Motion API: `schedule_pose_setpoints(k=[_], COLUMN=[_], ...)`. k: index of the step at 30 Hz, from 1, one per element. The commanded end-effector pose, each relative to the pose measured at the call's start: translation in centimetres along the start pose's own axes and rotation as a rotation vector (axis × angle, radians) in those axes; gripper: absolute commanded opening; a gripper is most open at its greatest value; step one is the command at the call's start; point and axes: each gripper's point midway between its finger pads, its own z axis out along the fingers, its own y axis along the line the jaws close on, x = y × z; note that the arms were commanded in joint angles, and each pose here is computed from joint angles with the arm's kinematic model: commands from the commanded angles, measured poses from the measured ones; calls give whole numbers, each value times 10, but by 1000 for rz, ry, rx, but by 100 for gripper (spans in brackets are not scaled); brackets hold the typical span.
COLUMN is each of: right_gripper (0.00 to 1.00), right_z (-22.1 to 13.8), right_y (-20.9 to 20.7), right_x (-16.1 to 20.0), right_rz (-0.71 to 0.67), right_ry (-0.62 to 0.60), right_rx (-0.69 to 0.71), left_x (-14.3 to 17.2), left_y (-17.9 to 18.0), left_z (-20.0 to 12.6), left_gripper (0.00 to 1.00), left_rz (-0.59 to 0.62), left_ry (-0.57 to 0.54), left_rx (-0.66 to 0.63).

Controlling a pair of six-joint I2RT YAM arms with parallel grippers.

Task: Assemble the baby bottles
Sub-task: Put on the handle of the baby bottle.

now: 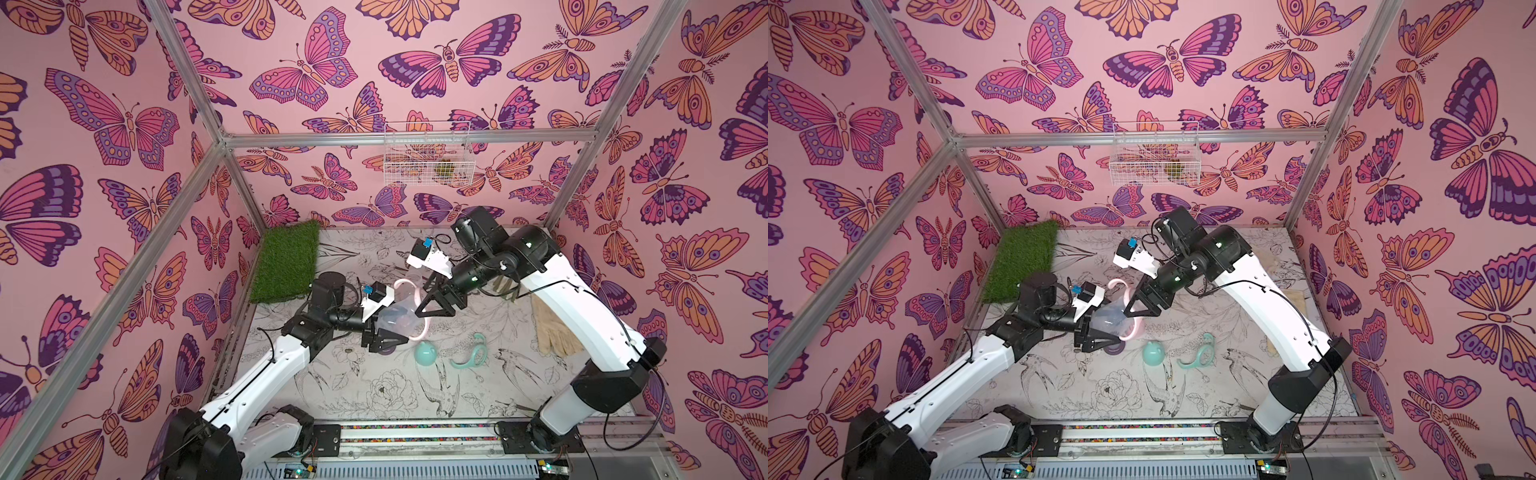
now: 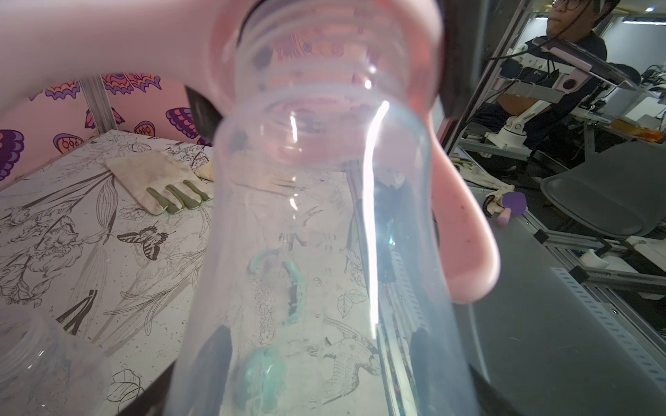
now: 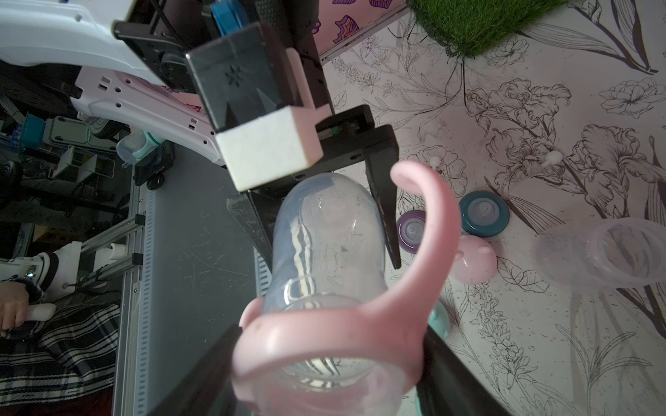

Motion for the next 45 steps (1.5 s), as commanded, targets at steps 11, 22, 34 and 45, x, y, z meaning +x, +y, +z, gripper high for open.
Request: schedule_pose_setpoints(k=[11,22,34,45], right_gripper=[50,52,53,79], right_z=[4,7,23,13], right_y=[7,5,-5,-2], right_x=[-5,-17,-16,-33], right_rz=[-44,-41,-16,-55], right_ry=[27,4,64,-19], right_rx=[-18,-31,-31,2], left_x=[-7,-1,-2,-15], left_y=[-9,2,28,37], left_z=[4,7,-1,-10], left_gripper=[0,0,0,0], left_rz=[80,95,161,226], left_ry=[-1,20,11,-117], left_rx=[16,-42,-243,-359])
